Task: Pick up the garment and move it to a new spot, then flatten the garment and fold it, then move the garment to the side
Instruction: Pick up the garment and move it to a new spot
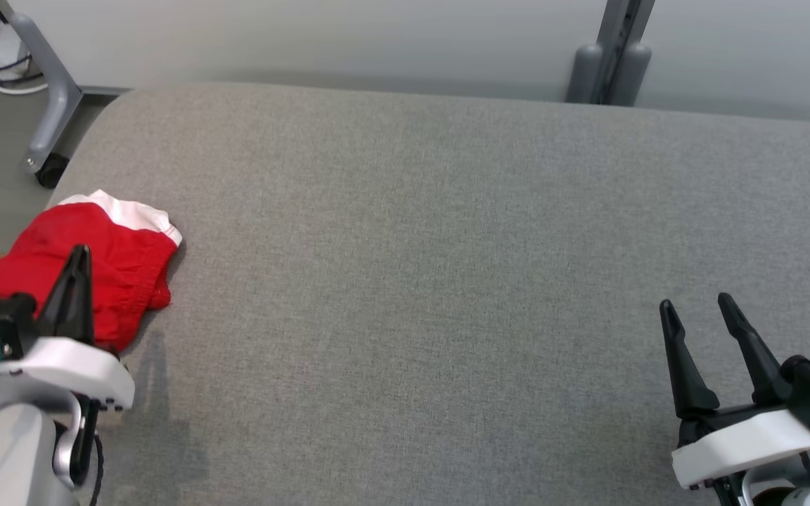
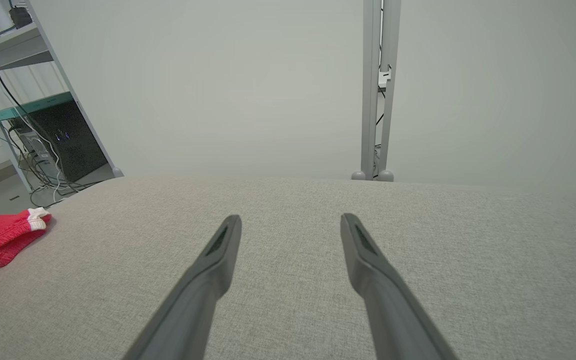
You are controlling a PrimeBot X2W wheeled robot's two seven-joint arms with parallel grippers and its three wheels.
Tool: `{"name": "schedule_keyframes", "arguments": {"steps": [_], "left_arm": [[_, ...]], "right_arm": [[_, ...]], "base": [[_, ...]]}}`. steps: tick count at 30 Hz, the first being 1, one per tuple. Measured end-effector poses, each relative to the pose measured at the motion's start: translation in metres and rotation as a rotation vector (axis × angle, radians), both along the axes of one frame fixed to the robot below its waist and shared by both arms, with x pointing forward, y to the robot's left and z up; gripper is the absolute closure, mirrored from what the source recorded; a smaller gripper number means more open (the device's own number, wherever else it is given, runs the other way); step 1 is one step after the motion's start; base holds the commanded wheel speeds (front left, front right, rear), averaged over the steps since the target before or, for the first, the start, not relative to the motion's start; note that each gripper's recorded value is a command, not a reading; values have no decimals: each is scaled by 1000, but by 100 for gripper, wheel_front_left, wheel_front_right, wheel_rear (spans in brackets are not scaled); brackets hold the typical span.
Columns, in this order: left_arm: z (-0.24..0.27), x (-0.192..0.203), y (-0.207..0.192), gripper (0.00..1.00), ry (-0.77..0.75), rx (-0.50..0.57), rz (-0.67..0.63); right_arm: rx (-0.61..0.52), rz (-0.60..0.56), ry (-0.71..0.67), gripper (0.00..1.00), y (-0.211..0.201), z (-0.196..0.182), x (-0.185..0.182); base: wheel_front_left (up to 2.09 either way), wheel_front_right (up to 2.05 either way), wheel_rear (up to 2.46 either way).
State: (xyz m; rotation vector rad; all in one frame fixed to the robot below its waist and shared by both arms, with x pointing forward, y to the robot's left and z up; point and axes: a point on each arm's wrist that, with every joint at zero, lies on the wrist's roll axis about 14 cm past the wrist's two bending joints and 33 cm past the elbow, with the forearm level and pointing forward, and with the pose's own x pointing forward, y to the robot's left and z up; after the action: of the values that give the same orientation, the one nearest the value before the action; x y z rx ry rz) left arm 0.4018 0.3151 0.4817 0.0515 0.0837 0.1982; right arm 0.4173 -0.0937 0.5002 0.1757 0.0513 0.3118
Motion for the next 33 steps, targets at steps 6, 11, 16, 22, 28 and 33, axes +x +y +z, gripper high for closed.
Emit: {"name": "schedule_keyframes", "arguments": {"steps": [6,11,16,22,28,33], "left_arm": [[17,-30,-11,100,-84,0,13],[22,-64,-17,0,-125,-27,54],[41,-90,-26,0,-203,-31,70],[44,-117,-34,0,-220,-39,89],[35,-140,-41,0,-179,-65,101],[27,-152,-42,0,-156,-76,111]], "right_arm": [[0,-16,-10,0,-7,6,-16],[10,-27,-15,0,-12,11,-34],[15,-23,-40,0,-11,20,-46],[20,5,-52,0,-3,25,-52],[17,29,-53,0,5,25,-59],[13,43,-51,0,9,24,-65]], "base": [[0,0,0],[0,0,0],[0,0,0],[0,0,0],[0,0,0],[0,0,0]]}}
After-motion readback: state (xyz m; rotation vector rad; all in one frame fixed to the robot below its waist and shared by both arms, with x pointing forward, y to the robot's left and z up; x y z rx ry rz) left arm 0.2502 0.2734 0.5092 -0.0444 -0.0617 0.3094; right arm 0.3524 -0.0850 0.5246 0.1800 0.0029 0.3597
